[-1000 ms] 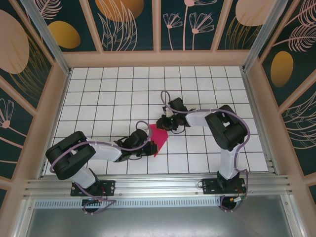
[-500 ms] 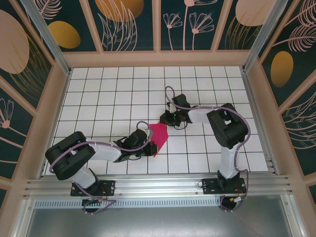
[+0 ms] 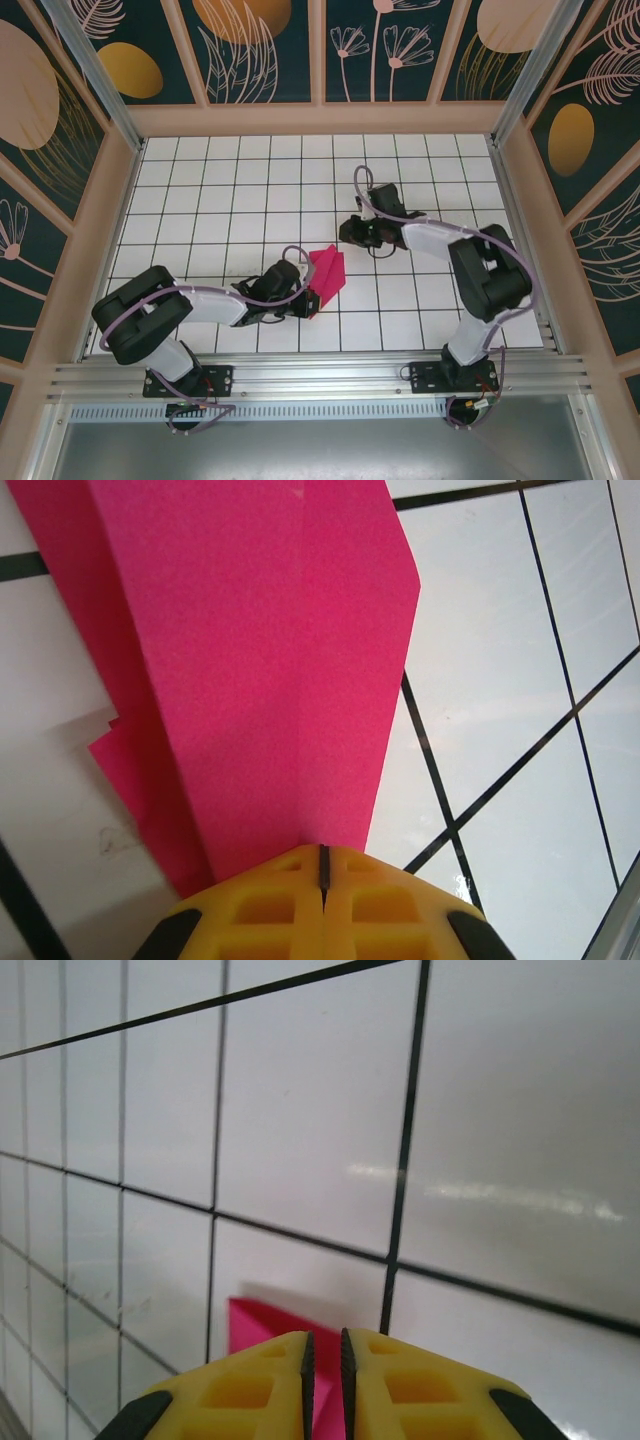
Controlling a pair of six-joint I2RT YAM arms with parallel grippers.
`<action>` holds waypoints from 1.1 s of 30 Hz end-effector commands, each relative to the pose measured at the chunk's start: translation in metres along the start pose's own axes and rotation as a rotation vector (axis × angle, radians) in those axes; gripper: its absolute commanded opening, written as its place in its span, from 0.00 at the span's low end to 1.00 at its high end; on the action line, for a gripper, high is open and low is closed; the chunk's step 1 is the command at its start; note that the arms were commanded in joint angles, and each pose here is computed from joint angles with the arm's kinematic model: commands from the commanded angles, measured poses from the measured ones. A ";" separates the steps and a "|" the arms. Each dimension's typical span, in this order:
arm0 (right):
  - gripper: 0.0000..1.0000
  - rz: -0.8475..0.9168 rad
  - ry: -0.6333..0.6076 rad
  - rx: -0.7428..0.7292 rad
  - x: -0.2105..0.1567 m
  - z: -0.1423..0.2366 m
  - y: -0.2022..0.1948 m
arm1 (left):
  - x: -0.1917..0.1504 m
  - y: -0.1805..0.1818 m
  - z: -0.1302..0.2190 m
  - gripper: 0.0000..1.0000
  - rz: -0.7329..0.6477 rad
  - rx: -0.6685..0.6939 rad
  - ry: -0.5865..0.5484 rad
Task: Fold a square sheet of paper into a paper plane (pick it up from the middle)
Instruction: Fourth fold the wing at the center of the table.
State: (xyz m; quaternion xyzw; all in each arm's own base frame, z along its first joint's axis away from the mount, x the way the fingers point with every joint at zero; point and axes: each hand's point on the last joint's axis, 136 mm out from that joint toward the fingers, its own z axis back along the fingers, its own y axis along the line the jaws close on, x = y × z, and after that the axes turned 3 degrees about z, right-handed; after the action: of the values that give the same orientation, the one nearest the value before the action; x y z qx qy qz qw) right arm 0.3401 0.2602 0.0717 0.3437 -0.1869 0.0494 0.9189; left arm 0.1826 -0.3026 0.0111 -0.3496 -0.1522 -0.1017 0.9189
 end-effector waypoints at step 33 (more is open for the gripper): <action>0.17 -0.025 0.191 -0.013 -0.110 -0.055 -0.016 | 0.040 -0.044 0.034 0.09 0.075 -0.096 -0.069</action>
State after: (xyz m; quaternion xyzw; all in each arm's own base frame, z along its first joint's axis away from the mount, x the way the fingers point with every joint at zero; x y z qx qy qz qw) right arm 0.2689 0.3076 0.0189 0.3814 -0.1163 0.0895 0.9127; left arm 0.1801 -0.2991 0.0501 -0.3636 -0.1470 -0.0912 0.9154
